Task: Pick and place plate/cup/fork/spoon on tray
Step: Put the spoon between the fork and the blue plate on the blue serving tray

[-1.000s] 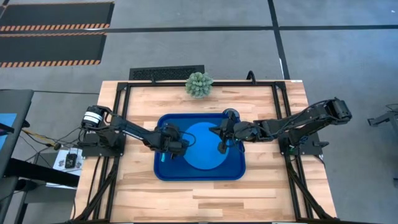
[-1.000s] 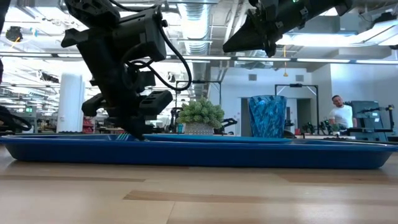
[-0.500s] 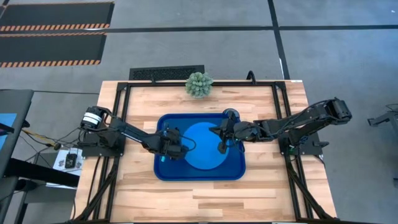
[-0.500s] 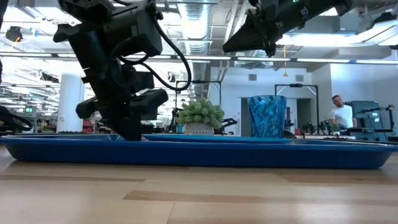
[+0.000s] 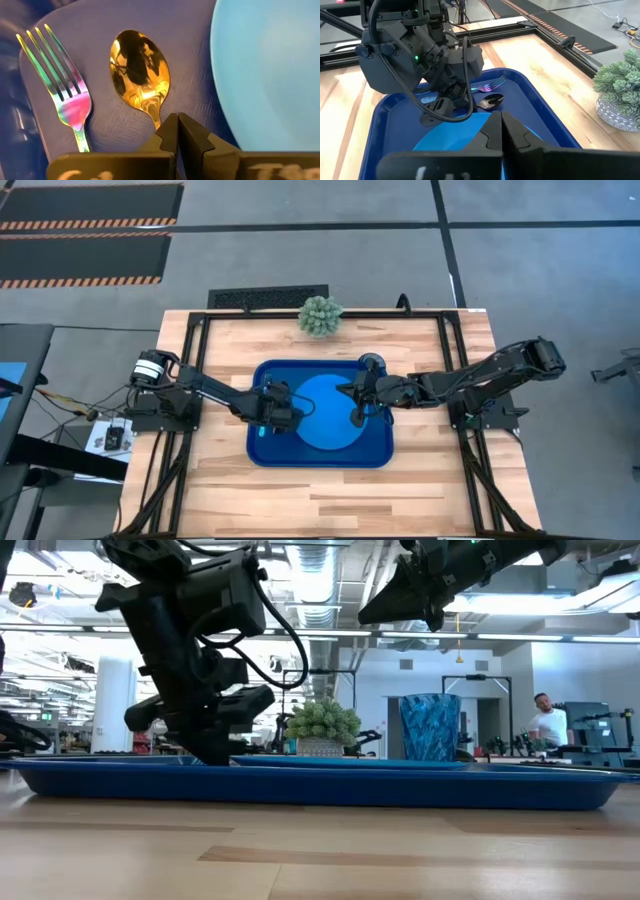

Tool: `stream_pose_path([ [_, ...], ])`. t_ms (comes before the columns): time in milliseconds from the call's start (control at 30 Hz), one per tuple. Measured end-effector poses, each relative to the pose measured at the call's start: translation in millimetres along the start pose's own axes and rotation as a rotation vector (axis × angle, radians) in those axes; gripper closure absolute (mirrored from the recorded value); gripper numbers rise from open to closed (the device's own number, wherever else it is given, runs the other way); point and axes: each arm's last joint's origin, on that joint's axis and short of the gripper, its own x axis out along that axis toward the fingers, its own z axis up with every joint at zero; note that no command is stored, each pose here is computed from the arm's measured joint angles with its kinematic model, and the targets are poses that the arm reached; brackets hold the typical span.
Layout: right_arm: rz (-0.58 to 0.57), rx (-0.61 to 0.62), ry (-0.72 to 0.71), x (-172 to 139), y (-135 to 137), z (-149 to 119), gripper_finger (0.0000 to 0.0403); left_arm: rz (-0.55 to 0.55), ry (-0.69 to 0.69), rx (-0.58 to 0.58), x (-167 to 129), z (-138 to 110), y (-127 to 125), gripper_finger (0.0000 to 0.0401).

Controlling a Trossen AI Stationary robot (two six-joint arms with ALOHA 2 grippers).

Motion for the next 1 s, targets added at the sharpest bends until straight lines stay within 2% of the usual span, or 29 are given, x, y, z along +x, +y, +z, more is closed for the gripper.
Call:
stream_pose_path([
  [1000, 0.003, 0.0, 0.001, 0.0, 0.1, 0.0, 0.0397, 0.036, -0.033, -0.011, 2.6, 4.6, 3.5, 0.0401],
])
